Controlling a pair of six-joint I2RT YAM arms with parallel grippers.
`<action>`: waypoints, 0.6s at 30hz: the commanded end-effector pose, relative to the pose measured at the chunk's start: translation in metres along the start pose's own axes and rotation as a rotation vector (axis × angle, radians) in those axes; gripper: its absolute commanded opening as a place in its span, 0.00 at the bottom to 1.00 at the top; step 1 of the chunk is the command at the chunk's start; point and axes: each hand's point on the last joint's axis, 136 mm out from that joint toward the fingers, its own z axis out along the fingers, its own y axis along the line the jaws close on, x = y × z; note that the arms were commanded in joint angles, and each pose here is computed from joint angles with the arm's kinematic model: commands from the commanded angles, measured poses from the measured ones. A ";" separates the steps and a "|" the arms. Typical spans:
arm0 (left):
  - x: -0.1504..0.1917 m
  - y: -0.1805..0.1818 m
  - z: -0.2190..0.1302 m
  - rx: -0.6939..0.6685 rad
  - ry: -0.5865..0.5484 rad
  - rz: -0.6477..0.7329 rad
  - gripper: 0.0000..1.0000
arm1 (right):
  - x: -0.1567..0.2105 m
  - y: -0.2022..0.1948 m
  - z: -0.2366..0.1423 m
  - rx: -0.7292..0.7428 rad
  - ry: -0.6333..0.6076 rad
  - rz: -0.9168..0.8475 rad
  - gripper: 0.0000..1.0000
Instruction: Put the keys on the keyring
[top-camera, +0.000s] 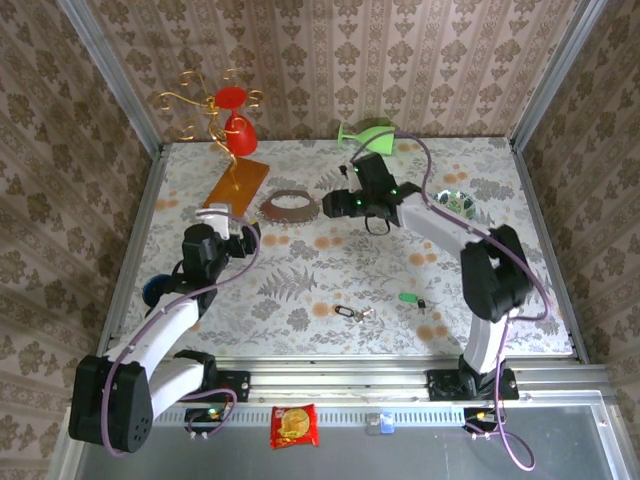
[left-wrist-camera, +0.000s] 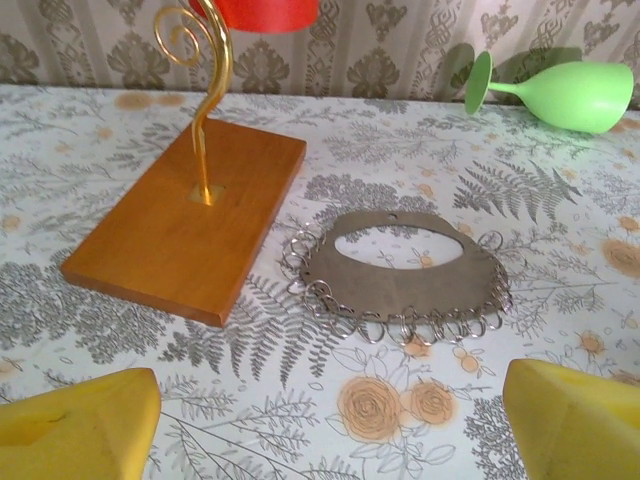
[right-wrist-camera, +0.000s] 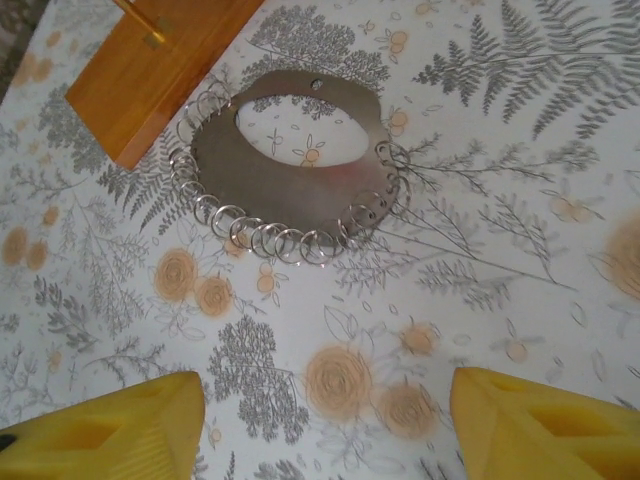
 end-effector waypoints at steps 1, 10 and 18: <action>0.001 -0.010 0.001 0.024 0.041 -0.058 0.89 | 0.016 -0.002 0.021 0.024 0.131 -0.005 0.65; 0.012 -0.022 -0.004 0.055 0.106 -0.086 0.89 | 0.001 -0.019 0.088 0.088 0.193 0.011 0.57; 0.012 -0.024 -0.009 0.065 0.093 -0.095 0.89 | 0.005 -0.035 0.119 0.148 0.216 0.026 0.49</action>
